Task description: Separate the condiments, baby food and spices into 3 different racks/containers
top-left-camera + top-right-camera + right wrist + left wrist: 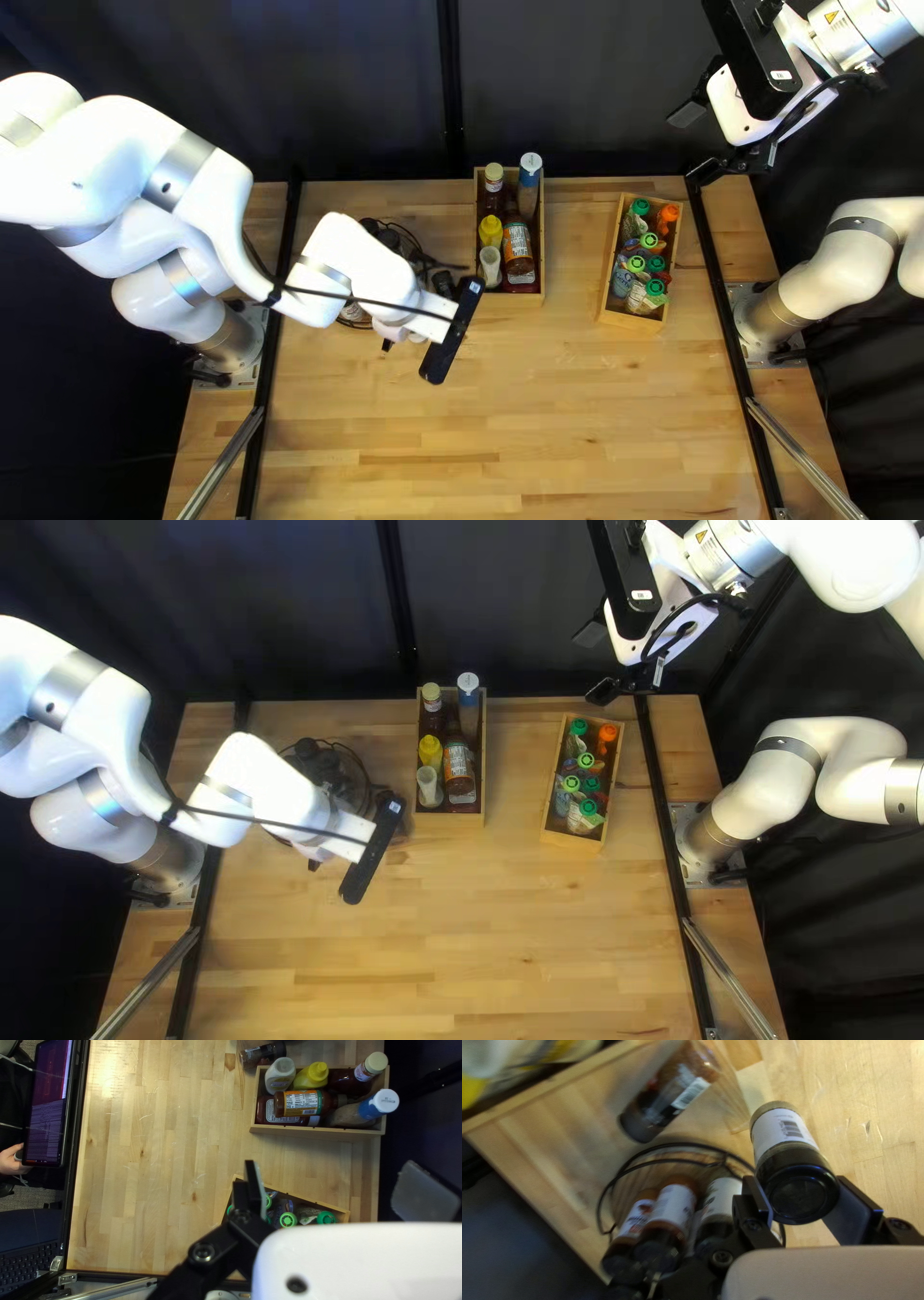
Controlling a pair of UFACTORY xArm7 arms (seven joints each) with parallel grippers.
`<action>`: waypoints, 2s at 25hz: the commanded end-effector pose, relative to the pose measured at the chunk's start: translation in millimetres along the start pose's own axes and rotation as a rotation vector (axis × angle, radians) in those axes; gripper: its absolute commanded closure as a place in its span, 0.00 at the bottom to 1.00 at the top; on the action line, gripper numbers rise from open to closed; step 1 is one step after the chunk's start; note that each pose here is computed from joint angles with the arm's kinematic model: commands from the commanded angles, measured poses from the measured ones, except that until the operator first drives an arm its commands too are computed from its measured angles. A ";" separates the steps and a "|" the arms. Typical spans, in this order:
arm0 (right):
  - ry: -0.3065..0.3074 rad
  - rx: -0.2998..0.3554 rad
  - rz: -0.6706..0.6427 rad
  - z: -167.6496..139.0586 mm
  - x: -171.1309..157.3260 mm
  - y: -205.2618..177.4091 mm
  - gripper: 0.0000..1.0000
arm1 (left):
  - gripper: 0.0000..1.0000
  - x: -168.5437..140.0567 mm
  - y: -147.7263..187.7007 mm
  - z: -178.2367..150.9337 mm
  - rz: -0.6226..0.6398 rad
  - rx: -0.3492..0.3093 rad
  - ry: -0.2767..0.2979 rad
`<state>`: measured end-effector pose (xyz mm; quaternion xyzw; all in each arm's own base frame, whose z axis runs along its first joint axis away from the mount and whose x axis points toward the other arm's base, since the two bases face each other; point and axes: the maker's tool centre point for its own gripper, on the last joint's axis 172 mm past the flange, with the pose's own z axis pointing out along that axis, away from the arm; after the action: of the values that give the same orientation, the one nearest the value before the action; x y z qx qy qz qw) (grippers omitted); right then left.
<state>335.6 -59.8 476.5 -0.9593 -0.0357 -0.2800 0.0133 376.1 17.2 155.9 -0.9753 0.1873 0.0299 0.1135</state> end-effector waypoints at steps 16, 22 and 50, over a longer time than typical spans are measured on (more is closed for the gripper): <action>0.000 0.000 0.000 0.0 0.0 0.0 0.00 | 1.00 -50.9 -66.5 15.9 -0.168 0.030 -0.048; 0.000 0.000 0.000 0.0 0.0 0.0 0.00 | 1.00 -59.6 -65.9 22.9 -0.202 0.038 -0.068; 0.000 0.000 0.000 0.0 0.0 0.0 0.00 | 0.00 -62.0 -59.2 43.0 -0.230 -0.022 -0.110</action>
<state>335.6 -59.8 476.5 -0.9593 -0.0357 -0.2799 0.0133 339.1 103.1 131.6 -0.9882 0.0671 0.0735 0.1168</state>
